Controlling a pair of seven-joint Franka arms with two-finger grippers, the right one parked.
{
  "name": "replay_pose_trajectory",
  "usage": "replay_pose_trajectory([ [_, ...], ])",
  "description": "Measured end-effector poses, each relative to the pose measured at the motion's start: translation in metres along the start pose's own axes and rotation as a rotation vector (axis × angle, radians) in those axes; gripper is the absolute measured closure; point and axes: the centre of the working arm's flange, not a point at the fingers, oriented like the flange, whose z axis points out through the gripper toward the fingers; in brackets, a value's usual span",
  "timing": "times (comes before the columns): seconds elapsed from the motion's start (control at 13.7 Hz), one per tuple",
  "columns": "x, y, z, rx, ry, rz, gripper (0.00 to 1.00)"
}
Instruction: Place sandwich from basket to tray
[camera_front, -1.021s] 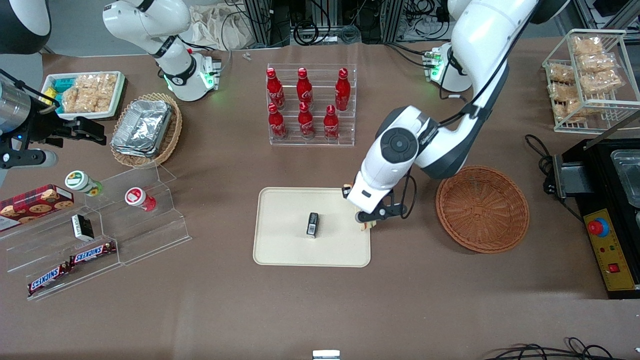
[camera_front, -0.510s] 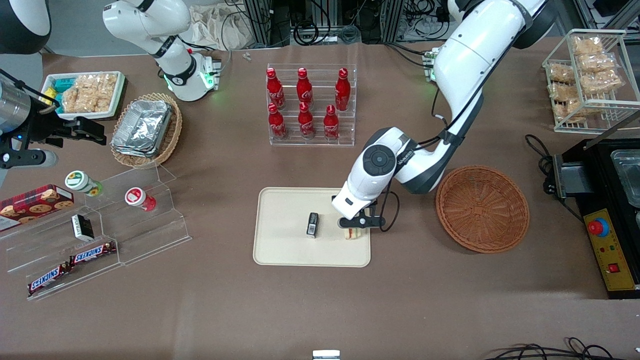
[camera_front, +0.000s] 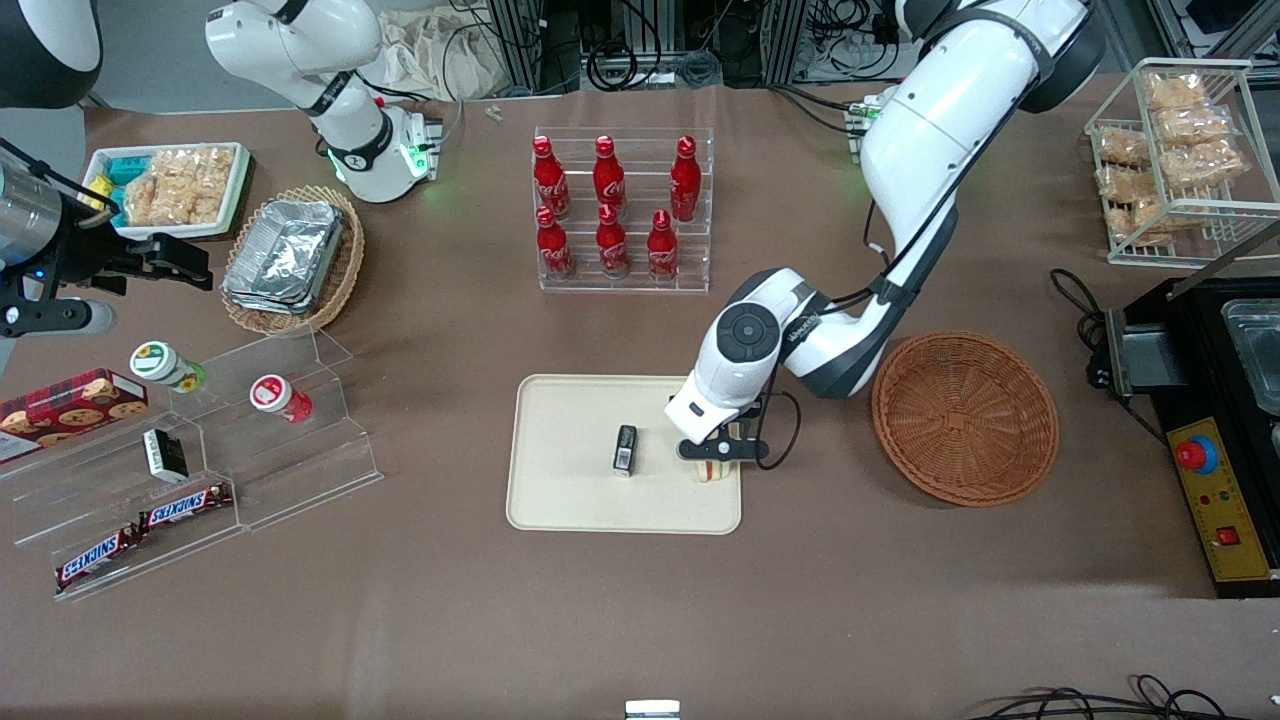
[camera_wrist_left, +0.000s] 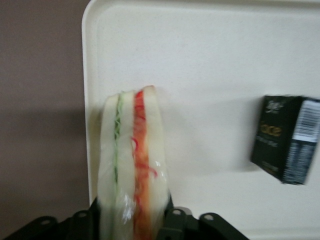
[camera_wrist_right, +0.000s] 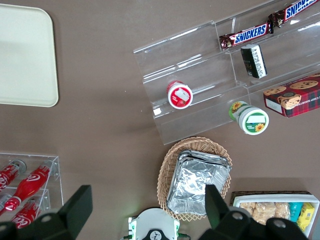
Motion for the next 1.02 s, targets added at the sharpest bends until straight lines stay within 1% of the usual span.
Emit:
replay_pose_trajectory([
  [0.07,-0.001,0.002,0.007,0.010,0.005,0.015,0.33],
  [0.29,0.003,0.012,-0.003,0.000,0.030,-0.031,0.04],
  [0.36,0.006,0.015,-0.012,0.001,0.035,-0.049,0.00],
  [0.58,0.008,0.017,-0.063,0.055,0.031,-0.072,0.00],
  [0.73,0.003,0.014,-0.111,0.105,0.029,-0.082,0.00],
  [0.8,0.000,0.009,-0.135,0.126,0.022,-0.084,0.00],
  [0.88,-0.002,0.002,-0.159,0.129,-0.006,-0.075,0.00],
  [0.95,-0.004,-0.010,-0.183,0.126,-0.049,-0.055,0.00],
  [1.02,-0.007,-0.025,-0.207,0.131,-0.088,-0.040,0.00],
])
